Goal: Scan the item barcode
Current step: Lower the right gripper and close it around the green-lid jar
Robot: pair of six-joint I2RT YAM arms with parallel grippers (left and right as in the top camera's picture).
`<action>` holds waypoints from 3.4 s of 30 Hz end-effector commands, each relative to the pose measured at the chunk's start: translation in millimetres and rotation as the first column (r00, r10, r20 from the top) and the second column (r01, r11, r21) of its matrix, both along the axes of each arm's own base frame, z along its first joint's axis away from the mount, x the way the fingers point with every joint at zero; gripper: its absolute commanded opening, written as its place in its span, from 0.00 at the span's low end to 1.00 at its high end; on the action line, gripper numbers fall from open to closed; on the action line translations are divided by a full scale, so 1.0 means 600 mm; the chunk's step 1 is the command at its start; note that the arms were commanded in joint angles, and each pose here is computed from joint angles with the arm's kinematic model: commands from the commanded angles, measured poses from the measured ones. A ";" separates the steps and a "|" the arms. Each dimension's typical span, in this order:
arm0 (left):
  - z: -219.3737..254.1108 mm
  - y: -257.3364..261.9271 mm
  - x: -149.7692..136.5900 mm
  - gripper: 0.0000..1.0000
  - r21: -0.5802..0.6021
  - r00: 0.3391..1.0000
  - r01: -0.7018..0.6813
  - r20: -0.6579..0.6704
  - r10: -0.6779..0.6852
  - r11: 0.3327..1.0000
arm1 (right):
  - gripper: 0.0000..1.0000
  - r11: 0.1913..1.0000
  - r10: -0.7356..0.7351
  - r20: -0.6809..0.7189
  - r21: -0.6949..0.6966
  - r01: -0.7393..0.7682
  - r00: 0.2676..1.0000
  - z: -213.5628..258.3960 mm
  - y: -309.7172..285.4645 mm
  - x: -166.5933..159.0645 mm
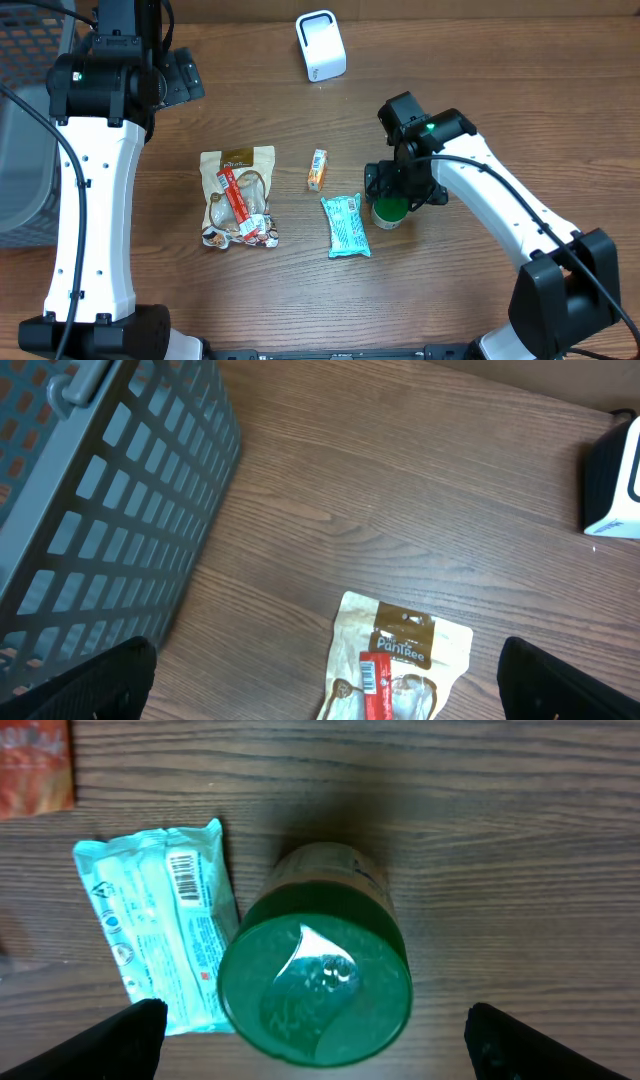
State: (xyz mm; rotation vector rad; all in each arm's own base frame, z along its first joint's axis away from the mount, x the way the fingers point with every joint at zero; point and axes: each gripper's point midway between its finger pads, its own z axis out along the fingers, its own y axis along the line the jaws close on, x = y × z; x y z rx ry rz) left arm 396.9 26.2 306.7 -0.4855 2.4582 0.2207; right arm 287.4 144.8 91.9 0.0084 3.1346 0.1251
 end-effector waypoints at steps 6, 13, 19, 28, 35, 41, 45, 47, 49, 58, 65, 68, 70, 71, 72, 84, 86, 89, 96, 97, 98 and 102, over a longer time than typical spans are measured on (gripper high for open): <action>0.011 0.002 -0.002 1.00 0.016 1.000 0.004 0.014 -0.004 1.000 | 0.97 0.994 -0.003 0.025 -0.107 0.006 1.000 -0.015 -0.030 0.005; 0.011 0.002 -0.002 1.00 0.016 1.000 0.004 0.014 -0.004 1.000 | 1.00 0.998 -0.008 0.021 -0.069 0.009 1.000 -0.016 -0.018 0.006; 0.011 0.002 -0.002 1.00 0.016 1.000 0.004 0.014 -0.004 1.000 | 1.00 0.998 -0.007 0.025 -0.067 0.009 1.000 -0.026 -0.018 0.006; 0.011 0.002 -0.001 1.00 0.016 1.000 0.004 0.014 -0.004 1.000 | 1.00 0.997 -0.007 0.016 -0.071 0.008 1.000 -0.057 -0.023 -0.005; 0.011 0.002 -0.002 1.00 0.016 1.000 0.004 0.014 -0.004 1.000 | 0.98 0.997 0.004 0.019 -0.075 -0.002 1.000 -0.067 -0.025 -0.006; 0.011 0.002 -0.002 1.00 0.016 1.000 0.004 0.014 -0.004 1.000 | 0.90 0.997 0.004 0.025 -0.072 -0.003 1.000 -0.067 -0.024 -0.004; 0.011 0.002 -0.002 1.00 0.016 1.000 0.004 0.014 -0.004 1.000 | 0.83 0.996 0.047 0.024 -0.074 -0.045 0.999 -0.068 -0.024 -0.004; 0.011 0.002 -0.001 1.00 0.016 1.000 0.004 0.014 -0.004 1.000 | 0.80 0.995 0.073 0.025 -0.075 -0.071 0.997 -0.068 -0.024 -0.004; 0.011 0.002 -0.002 1.00 0.016 1.000 0.004 0.014 -0.004 1.000 | 0.78 0.994 0.076 0.025 -0.075 -0.074 0.997 -0.068 -0.024 -0.004; 0.011 0.002 -0.002 1.00 0.016 1.000 0.004 0.014 -0.004 1.000 | 0.68 0.991 0.083 0.042 -0.104 -0.078 0.996 -0.067 -0.032 0.002; 0.011 0.002 -0.002 1.00 0.016 1.000 0.004 0.014 -0.004 1.000 | 0.84 0.993 0.082 0.030 -0.087 -0.079 0.996 -0.068 -0.027 -0.002; 0.011 0.002 -0.001 1.00 0.016 1.000 0.004 0.014 -0.004 1.000 | 0.87 0.994 0.082 0.026 -0.081 -0.079 0.996 -0.068 -0.026 -0.003; 0.011 0.002 -0.001 1.00 0.016 1.000 0.004 0.014 -0.004 1.000 | 0.87 0.993 0.082 0.026 -0.081 -0.080 0.996 -0.068 -0.026 -0.003; 0.011 0.002 -0.002 1.00 0.016 1.000 0.003 0.014 -0.004 1.000 | 0.87 0.993 0.082 0.027 -0.082 -0.080 0.996 -0.068 -0.026 -0.003; 0.011 0.002 -0.002 1.00 0.016 1.000 0.004 0.014 -0.004 1.000 | 0.87 0.993 0.082 0.026 -0.081 -0.080 0.996 -0.068 -0.026 -0.003; 0.011 0.002 -0.001 1.00 0.016 1.000 0.004 0.014 -0.004 1.000 | 1.00 0.994 0.078 0.046 -0.075 -0.074 0.996 -0.068 -0.023 0.005; 0.011 0.002 -0.002 1.00 0.016 1.000 0.004 0.014 -0.004 1.000 | 0.95 0.994 0.078 0.039 -0.077 -0.075 0.996 -0.068 -0.024 0.002; 0.011 0.002 -0.002 1.00 0.016 1.000 0.004 0.014 -0.004 1.000 | 0.94 0.994 0.078 0.026 -0.081 -0.076 0.997 -0.068 -0.026 -0.003; 0.011 0.002 -0.002 1.00 0.016 1.000 0.003 0.014 -0.004 1.000 | 0.90 0.994 0.080 0.023 -0.083 -0.077 0.997 -0.068 -0.026 -0.005; 0.011 0.002 -0.002 1.00 0.016 1.000 0.004 0.014 -0.004 1.000 | 0.89 0.994 0.079 0.023 -0.083 -0.077 0.997 -0.068 -0.027 -0.005; 0.011 0.002 -0.002 1.00 0.016 1.000 0.004 0.014 -0.004 1.000 | 0.87 0.994 0.079 0.023 -0.083 -0.077 0.997 -0.068 -0.027 -0.005; 0.011 0.002 -0.002 1.00 0.016 1.000 0.004 0.014 -0.004 1.000 | 0.86 0.994 0.075 0.022 -0.082 -0.073 0.997 -0.068 -0.027 -0.005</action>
